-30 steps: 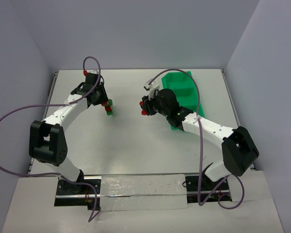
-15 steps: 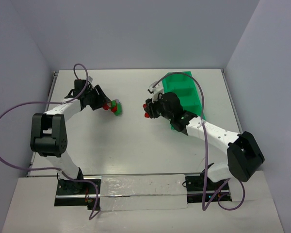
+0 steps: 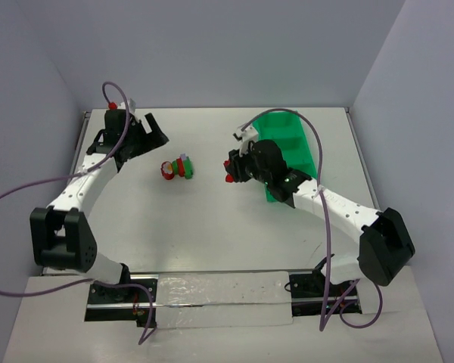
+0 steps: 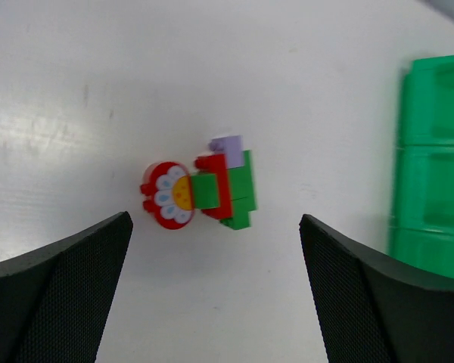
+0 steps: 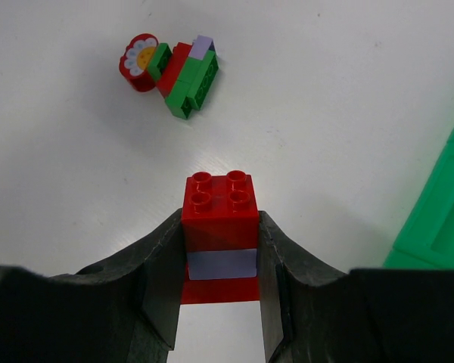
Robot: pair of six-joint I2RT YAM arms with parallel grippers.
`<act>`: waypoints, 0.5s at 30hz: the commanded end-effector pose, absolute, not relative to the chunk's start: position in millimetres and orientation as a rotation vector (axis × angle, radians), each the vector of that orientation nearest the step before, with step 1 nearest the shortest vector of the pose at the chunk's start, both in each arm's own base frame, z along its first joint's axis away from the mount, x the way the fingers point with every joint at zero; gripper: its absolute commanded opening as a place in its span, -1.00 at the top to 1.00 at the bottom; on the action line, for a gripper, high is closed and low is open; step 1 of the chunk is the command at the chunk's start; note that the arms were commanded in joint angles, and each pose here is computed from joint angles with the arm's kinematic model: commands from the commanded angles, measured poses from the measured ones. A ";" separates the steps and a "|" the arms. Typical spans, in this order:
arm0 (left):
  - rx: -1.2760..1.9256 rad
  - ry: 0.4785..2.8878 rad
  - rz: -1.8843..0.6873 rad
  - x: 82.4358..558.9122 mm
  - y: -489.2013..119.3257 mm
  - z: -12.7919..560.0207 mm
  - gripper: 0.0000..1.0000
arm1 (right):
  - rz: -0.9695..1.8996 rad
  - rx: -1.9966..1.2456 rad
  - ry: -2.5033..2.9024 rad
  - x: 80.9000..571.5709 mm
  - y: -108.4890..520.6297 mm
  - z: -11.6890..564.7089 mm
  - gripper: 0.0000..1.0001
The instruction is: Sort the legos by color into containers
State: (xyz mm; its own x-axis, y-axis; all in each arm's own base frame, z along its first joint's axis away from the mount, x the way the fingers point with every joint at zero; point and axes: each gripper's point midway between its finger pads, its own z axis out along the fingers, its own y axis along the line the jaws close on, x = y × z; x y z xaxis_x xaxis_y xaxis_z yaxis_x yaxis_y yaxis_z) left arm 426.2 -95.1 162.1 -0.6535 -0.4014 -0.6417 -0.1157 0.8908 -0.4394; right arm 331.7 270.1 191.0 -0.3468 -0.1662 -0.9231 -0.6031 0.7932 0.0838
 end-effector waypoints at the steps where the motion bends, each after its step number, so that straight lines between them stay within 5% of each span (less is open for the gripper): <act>1: -0.131 2.118 -0.553 409.4 -128.4 235.7 -0.99 | 0.573 -0.367 1.982 344.8 278.7 229.3 0.67; 15: 0.356 1.905 -1.054 310.1 -217.7 271.4 -0.91 | 0.931 0.190 2.308 356.2 327.7 225.4 0.76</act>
State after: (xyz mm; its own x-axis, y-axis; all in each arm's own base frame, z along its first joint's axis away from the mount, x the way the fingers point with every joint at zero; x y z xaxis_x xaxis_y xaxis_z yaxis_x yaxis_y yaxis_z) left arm 333.9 -192.7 225.4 -0.6406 -0.2085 -0.7391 0.3981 0.7328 -0.5518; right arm 352.3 315.9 208.0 -0.7397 0.2497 -0.6249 -0.2004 0.8048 0.5587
